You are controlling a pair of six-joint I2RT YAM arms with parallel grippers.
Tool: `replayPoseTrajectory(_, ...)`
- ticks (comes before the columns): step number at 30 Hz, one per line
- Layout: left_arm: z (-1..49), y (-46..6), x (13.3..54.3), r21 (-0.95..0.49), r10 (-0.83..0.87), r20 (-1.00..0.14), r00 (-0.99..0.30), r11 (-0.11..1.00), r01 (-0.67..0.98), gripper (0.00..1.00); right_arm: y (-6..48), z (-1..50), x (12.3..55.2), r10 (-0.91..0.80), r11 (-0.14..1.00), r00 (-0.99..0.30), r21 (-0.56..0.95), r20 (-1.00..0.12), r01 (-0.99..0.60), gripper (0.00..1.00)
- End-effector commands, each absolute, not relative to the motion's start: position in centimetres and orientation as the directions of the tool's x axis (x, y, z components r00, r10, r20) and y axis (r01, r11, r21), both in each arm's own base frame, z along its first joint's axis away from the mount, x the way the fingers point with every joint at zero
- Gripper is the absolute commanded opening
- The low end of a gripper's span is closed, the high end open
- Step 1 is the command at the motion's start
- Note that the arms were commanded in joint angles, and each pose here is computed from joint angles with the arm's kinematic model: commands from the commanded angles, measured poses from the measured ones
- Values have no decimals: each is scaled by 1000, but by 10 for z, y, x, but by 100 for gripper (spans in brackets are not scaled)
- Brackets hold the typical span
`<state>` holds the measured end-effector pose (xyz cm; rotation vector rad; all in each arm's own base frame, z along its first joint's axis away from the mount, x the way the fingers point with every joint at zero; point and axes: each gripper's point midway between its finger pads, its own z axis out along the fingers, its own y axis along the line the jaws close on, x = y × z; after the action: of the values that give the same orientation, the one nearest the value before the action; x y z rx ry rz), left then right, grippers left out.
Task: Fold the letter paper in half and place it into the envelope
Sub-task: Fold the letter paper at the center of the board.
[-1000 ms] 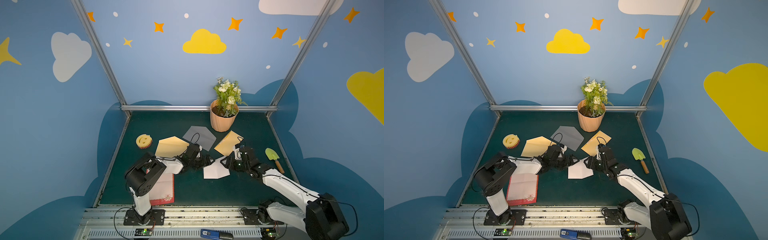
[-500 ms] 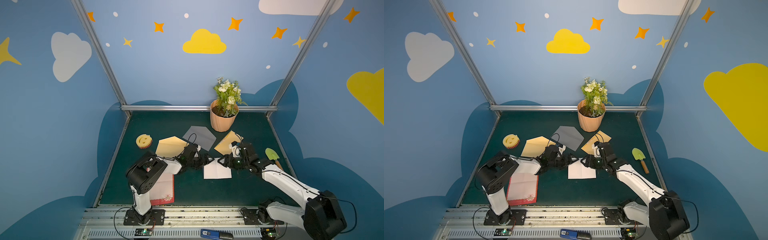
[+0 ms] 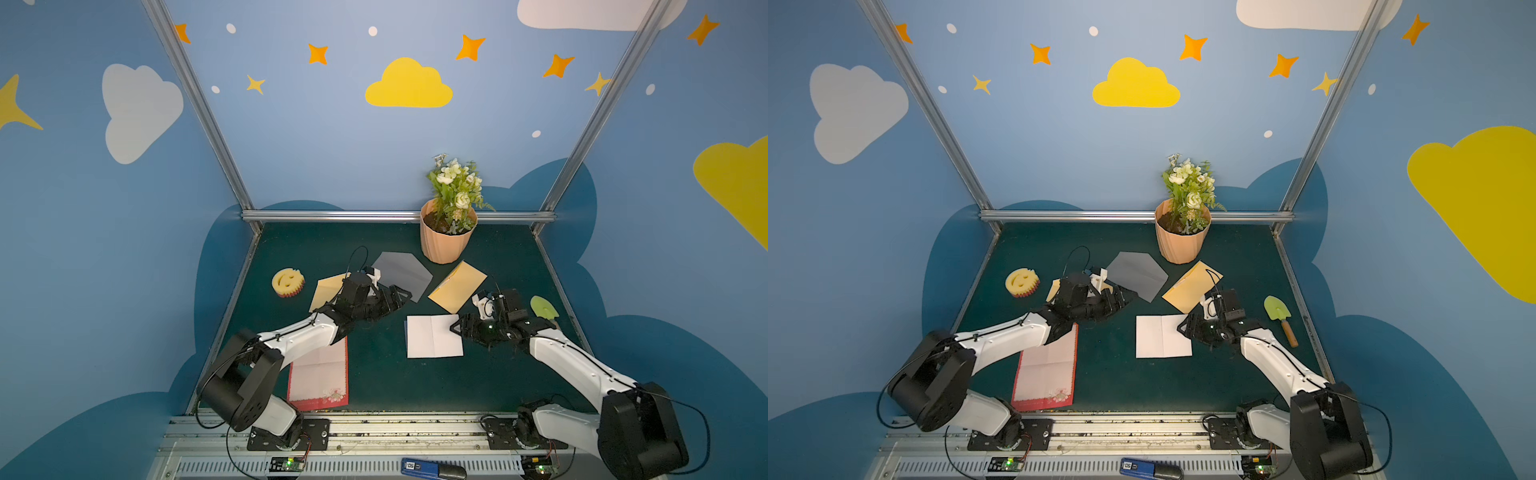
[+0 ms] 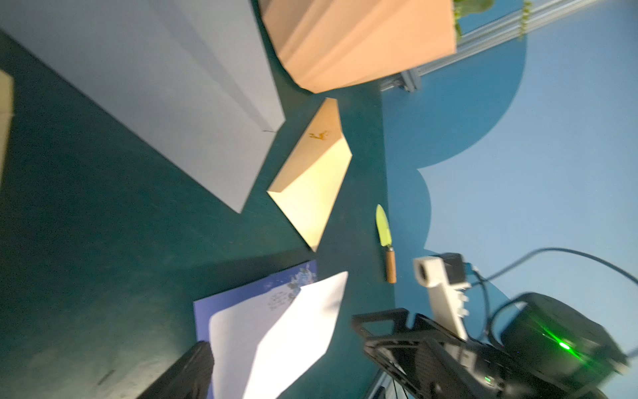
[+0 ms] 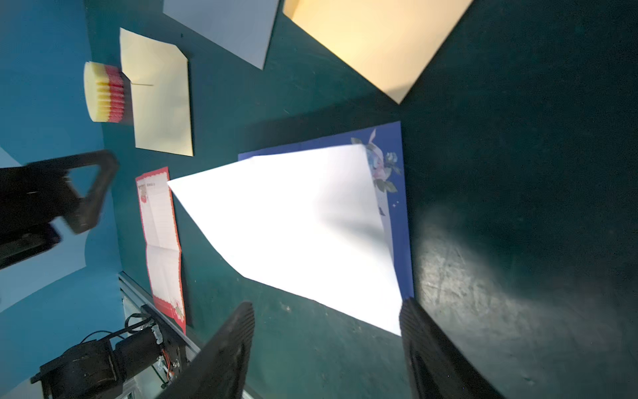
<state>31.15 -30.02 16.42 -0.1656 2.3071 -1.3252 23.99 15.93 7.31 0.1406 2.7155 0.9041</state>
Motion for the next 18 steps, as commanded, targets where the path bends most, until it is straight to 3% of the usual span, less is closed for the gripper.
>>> replayPoseTrajectory(1,157,-313,294,-830,-280,-320,-905,544,125,93,162,67,240,169,780,-963,626,-210,0,66)
replayPoseTrajectory(9,120,-345,285,-854,-256,-243,-936,514,81,93,161,60,241,173,763,-967,647,-186,12,66)
replayPoseTrajectory(18,70,-357,279,-828,-229,-170,-958,561,12,92,161,53,239,176,754,-971,657,-162,27,66)
